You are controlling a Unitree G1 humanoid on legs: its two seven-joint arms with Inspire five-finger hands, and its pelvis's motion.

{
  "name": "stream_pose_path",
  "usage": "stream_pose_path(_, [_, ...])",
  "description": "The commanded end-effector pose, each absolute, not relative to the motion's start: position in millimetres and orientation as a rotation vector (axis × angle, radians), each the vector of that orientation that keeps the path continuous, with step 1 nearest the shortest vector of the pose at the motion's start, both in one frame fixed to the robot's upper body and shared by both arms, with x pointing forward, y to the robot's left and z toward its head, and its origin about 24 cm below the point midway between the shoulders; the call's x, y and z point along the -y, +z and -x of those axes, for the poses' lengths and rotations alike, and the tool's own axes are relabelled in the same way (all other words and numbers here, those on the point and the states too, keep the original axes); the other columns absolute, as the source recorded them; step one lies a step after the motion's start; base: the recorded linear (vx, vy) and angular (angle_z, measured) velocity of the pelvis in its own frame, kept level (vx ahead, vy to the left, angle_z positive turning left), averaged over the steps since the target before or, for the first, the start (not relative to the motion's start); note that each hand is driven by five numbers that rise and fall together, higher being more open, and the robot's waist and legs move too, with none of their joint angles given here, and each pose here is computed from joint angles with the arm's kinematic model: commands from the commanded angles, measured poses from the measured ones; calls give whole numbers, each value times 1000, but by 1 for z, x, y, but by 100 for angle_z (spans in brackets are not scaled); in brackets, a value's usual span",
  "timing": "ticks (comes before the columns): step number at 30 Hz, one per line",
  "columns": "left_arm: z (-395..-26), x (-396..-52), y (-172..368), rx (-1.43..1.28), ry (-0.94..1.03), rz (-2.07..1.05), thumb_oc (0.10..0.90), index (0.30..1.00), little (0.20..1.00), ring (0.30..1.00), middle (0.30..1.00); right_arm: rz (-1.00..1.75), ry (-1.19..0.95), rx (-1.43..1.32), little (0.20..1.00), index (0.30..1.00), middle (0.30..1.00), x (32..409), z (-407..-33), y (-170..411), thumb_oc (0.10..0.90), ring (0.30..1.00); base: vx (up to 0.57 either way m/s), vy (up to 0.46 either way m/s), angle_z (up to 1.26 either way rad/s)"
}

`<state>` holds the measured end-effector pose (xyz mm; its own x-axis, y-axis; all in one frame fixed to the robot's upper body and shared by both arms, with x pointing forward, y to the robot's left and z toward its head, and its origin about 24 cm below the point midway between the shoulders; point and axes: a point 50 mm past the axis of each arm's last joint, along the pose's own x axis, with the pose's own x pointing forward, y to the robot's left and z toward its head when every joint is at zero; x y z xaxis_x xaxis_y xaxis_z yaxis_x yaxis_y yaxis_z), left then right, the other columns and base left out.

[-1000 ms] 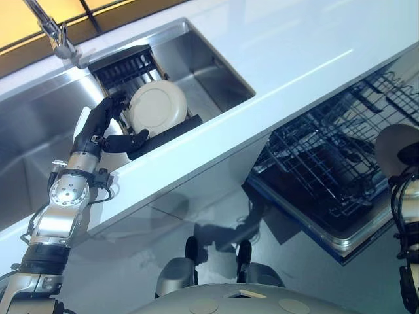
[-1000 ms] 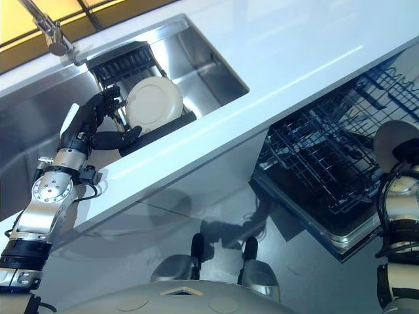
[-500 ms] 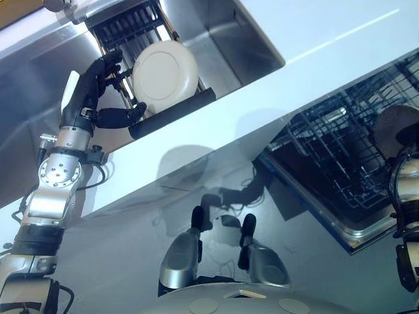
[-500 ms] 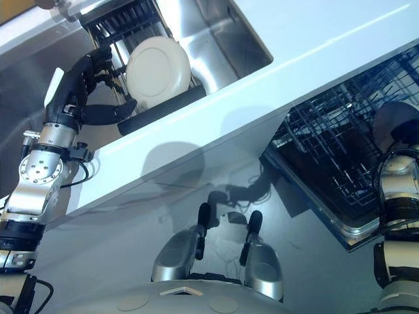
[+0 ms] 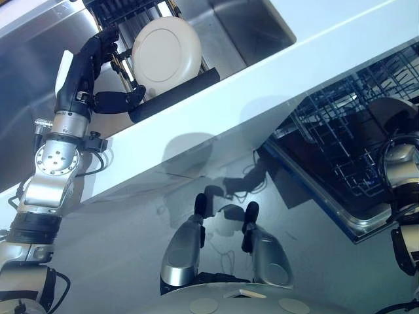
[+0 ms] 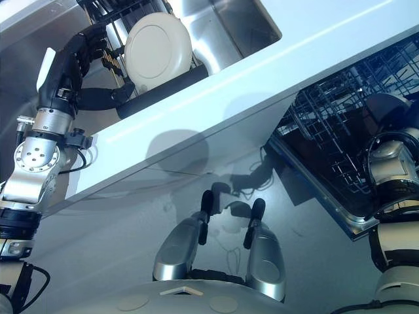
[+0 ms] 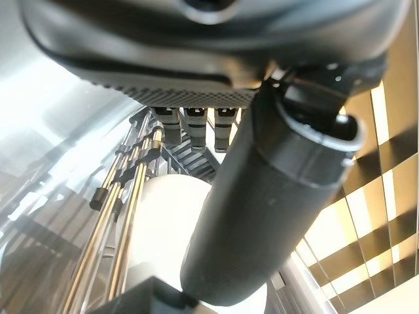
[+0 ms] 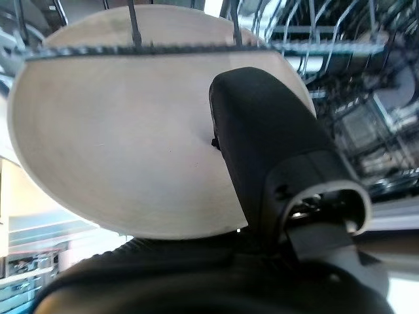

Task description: Pick up plates and place into dishwasher.

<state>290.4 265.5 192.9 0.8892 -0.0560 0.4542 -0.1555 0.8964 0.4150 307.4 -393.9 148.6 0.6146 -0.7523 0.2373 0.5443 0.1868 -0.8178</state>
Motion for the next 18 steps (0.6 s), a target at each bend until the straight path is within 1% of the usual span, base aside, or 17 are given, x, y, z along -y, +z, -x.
stream_pose_path(1, [-285,-261,200,564,58,-458,800,900,900,900,900,1105,-908,-189,900,900,900,395,-309,167,800,900,-58,7,-10])
stream_pose_path(4, [-284,-261,199,559,62,-457,800,900,900,900,900,1062,-902,-121,900,900,900,387,-312,170,800,900,-17,12,-6])
stream_pose_path(8, [-279,-266,192,538,78,-456,800,900,900,900,900,981,-917,37,900,900,900,375,-311,183,800,900,0,0,0])
stream_pose_path(15, [-269,-272,174,478,93,-455,800,900,900,900,900,940,-967,282,900,900,900,367,-292,212,800,900,54,39,-10])
stream_pose_path(18, [-267,-275,170,455,89,-454,800,900,900,900,900,931,-974,340,900,900,900,366,-284,220,800,900,68,55,-2])
